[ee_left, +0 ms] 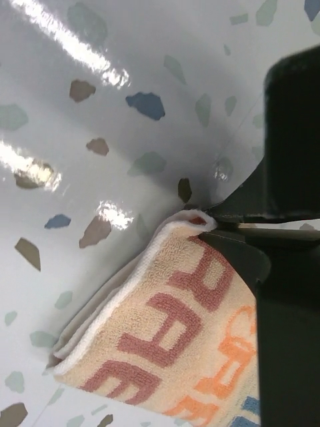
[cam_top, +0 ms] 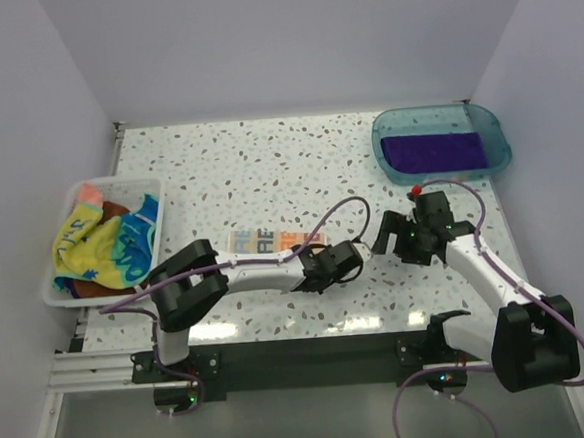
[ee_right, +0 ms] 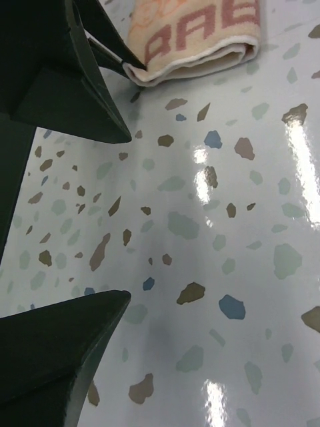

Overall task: Fold and stack the towels
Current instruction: Neatly place the folded towel into the bin

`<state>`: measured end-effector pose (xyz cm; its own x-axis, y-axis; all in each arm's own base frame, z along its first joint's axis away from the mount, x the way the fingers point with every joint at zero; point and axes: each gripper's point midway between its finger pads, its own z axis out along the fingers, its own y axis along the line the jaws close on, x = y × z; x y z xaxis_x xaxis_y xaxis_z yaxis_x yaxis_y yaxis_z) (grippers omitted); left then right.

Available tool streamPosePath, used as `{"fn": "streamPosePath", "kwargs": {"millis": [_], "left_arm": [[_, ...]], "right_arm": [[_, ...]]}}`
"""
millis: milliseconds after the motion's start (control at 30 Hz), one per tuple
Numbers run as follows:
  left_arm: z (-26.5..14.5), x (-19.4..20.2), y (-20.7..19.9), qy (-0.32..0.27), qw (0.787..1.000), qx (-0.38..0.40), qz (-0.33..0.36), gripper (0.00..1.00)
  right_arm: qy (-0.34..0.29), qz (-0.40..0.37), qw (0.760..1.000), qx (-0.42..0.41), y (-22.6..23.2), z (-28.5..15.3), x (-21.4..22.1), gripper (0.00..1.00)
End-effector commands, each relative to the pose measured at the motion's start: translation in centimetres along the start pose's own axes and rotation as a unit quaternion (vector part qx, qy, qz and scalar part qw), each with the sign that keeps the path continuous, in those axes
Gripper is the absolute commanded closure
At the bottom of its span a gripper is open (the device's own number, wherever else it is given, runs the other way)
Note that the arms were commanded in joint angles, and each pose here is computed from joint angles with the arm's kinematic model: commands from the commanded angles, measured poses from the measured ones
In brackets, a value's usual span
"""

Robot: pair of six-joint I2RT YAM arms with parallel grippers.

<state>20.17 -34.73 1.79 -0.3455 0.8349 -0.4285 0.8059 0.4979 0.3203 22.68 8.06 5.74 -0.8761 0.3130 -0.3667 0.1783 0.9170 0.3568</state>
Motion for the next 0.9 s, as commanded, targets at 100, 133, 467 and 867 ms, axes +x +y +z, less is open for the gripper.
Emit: {"fn": "streamPosePath", "kwargs": {"millis": [100, 133, 467, 867], "left_arm": [[-0.5, -0.3, 0.9, -0.034, 0.996, 0.040, -0.076, 1.00], [-0.7, -0.6, 0.5, -0.041, 0.994, 0.056, -0.082, 1.00], [-2.1, -2.1, 1.0, -0.073, 0.988, 0.067, -0.116, 1.00], [-4.2, -3.4, 2.8, -0.114, 0.980, 0.054, -0.151, 1.00]], "right_arm": [[0.004, 0.060, 0.987, -0.151, 4.9, 0.9, 0.7, 0.05], [0.016, 0.086, 0.980, -0.179, 6.0, 0.8, 1.0, 0.04], [0.040, 0.191, 0.955, -0.225, 10.1, 4.3, 2.5, 0.02], [0.061, 0.227, 0.953, -0.192, 11.9, 7.6, 4.7, 0.02]]}}
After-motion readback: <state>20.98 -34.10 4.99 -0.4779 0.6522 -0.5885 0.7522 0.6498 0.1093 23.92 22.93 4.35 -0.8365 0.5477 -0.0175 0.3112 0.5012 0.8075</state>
